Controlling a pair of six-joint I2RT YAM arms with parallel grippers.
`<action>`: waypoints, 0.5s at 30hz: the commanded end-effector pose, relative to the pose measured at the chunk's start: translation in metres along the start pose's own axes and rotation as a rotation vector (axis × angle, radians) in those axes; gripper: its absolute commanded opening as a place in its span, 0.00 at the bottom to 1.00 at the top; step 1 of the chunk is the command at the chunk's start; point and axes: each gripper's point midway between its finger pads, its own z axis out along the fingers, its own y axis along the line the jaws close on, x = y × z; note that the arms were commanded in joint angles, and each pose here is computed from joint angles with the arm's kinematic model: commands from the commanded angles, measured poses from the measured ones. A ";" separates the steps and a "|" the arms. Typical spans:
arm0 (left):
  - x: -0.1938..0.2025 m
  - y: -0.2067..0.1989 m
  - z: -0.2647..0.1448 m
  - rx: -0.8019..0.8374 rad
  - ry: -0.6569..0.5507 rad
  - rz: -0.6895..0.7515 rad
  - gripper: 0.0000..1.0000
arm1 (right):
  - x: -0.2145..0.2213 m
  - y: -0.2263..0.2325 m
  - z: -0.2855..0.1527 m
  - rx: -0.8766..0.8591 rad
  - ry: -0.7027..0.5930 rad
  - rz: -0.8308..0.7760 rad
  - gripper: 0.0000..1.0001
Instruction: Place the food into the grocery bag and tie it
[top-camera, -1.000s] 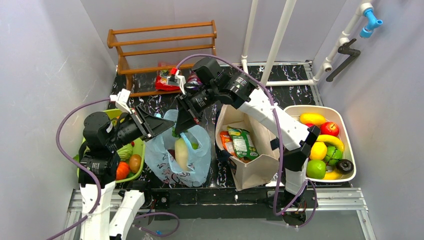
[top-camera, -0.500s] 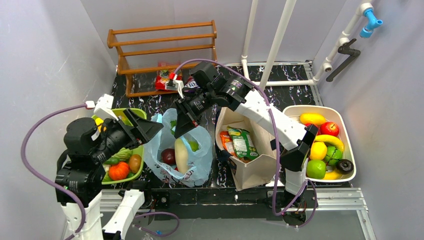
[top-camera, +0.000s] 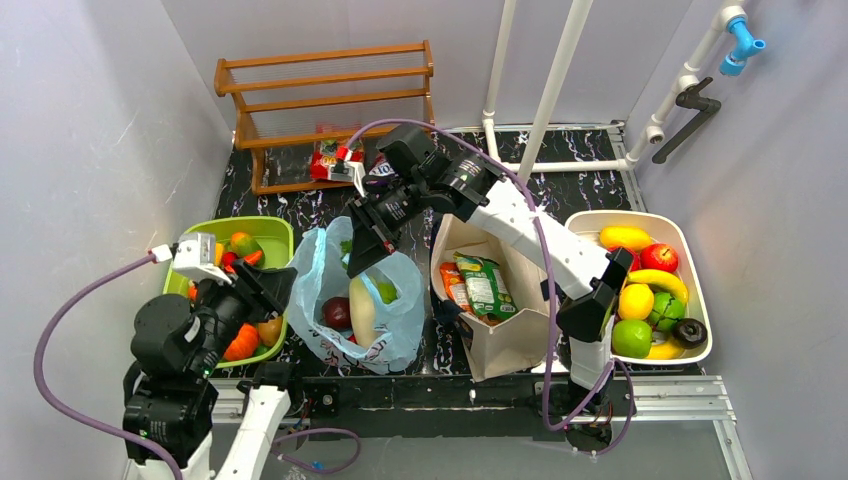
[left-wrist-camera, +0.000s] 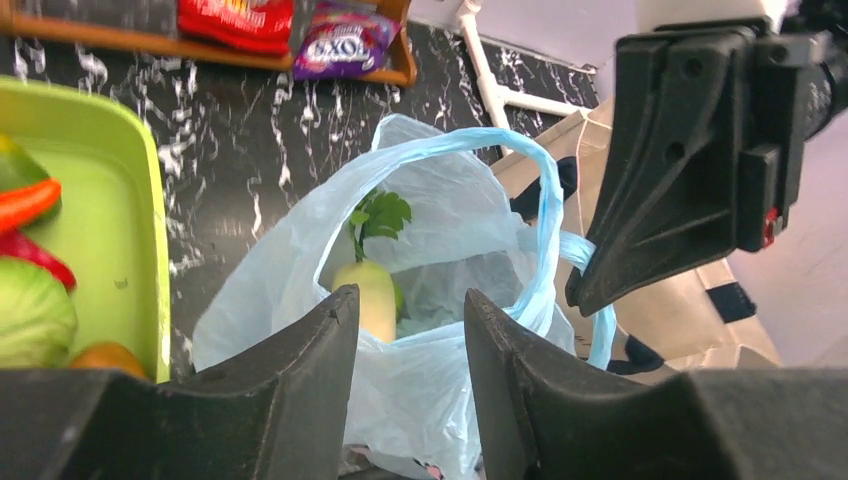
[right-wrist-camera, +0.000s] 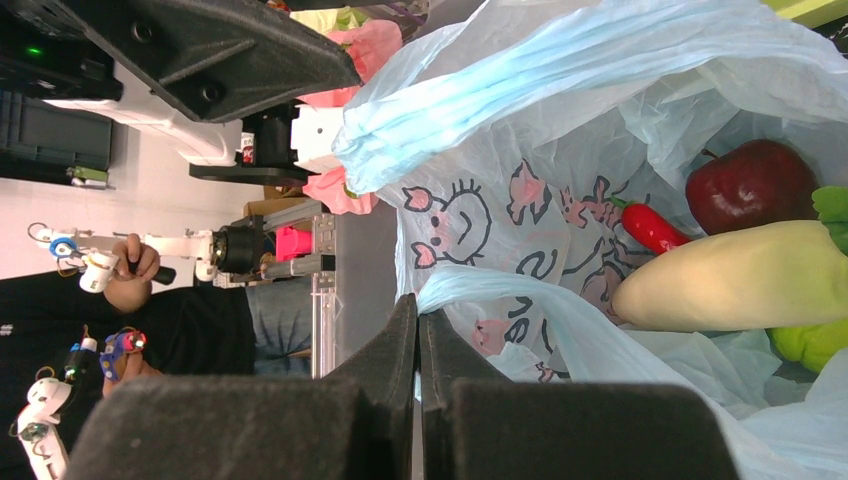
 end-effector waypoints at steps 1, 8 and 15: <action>-0.012 -0.002 0.024 0.078 -0.092 0.154 0.43 | -0.009 0.011 0.001 -0.041 -0.018 -0.050 0.01; -0.013 -0.011 0.043 0.204 -0.180 0.302 0.45 | -0.009 0.009 0.002 -0.038 -0.016 -0.046 0.01; 0.002 -0.049 0.033 0.460 -0.104 0.489 0.46 | -0.006 0.007 0.001 -0.034 -0.009 -0.055 0.01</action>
